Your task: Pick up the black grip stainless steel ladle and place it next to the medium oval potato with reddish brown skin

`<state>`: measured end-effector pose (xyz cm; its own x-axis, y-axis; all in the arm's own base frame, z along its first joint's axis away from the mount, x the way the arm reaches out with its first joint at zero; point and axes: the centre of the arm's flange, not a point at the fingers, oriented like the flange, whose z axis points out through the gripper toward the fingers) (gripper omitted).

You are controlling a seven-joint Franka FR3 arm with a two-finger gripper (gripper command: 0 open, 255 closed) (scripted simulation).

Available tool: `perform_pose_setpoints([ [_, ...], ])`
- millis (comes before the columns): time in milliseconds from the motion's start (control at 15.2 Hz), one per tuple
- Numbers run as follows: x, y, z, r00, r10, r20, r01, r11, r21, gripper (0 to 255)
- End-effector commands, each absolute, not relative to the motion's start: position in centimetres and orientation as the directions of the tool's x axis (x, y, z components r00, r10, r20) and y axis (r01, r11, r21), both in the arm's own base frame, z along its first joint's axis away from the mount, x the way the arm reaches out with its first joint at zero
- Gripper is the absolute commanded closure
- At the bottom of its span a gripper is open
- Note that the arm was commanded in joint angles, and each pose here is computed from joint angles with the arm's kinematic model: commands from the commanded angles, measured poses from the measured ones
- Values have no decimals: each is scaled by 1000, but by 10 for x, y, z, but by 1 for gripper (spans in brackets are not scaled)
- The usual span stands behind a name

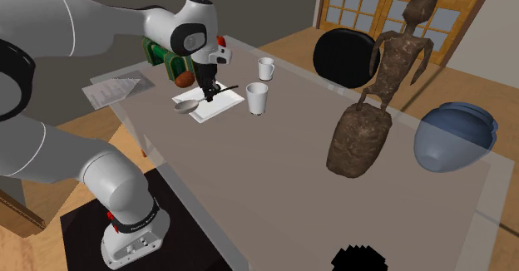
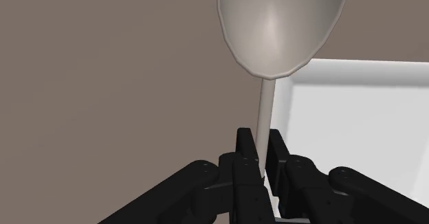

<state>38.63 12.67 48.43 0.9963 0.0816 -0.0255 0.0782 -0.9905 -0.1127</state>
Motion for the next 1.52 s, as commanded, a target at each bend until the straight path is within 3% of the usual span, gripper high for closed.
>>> perform_pose_setpoints([
  [0, 379, 151, 482, 996, 80, -26, 77, -991, -113, 255],
  [1452, 268, 427, 482, 996, 80, -26, 77, -991, -113, 255],
])
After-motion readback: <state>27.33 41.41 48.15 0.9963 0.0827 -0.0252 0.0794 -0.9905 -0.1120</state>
